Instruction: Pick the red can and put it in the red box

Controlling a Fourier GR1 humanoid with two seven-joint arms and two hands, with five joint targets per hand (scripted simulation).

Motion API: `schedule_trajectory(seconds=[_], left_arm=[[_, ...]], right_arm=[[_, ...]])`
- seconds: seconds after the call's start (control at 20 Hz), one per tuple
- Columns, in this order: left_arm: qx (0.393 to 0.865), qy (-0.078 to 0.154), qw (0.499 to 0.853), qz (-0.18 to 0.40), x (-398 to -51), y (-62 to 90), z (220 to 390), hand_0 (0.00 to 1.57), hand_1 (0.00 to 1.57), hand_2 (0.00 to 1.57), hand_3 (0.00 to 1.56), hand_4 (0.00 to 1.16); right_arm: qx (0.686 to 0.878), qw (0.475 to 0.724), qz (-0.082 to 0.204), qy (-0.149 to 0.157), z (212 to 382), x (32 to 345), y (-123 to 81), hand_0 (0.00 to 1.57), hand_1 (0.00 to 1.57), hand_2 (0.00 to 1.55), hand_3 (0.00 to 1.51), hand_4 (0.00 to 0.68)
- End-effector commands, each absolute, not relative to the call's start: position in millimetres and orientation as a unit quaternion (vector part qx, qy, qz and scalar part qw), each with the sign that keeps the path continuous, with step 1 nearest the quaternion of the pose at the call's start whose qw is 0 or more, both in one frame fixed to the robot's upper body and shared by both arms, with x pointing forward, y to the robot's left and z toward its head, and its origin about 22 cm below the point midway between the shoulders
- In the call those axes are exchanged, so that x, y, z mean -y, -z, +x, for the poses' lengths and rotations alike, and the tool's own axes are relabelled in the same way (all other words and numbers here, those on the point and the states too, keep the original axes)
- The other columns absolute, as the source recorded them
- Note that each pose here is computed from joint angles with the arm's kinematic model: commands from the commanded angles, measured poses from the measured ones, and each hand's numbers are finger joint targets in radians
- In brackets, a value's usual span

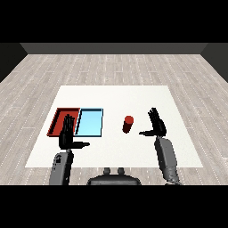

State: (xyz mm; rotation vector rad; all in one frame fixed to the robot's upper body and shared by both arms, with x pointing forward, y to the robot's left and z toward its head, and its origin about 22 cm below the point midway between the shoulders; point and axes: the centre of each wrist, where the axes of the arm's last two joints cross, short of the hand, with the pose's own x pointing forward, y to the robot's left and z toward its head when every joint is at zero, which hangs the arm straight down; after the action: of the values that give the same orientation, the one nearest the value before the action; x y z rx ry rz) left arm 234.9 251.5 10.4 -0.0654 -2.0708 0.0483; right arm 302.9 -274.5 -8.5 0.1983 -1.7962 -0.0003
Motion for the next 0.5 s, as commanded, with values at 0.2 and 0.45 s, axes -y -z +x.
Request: schedule_trajectory(seconds=[0.2,0.45], left_arm=[[0.859,-0.026,0.511,-0.018,-254,-16.6,249.7,0.0,0.0,0.0,0.0,0.0],[0.859,-0.024,0.511,-0.014,-254,-22.6,242.2,0.0,0.0,0.0,0.0,0.0]], right_arm=[[0.766,0.633,0.11,0.023,304.6,241,29,0.0,0.0,0.0,0.0,0.0],[0.763,0.633,0.132,0.03,299.3,243,46,0.0,0.0,0.0,0.0,0.0]])
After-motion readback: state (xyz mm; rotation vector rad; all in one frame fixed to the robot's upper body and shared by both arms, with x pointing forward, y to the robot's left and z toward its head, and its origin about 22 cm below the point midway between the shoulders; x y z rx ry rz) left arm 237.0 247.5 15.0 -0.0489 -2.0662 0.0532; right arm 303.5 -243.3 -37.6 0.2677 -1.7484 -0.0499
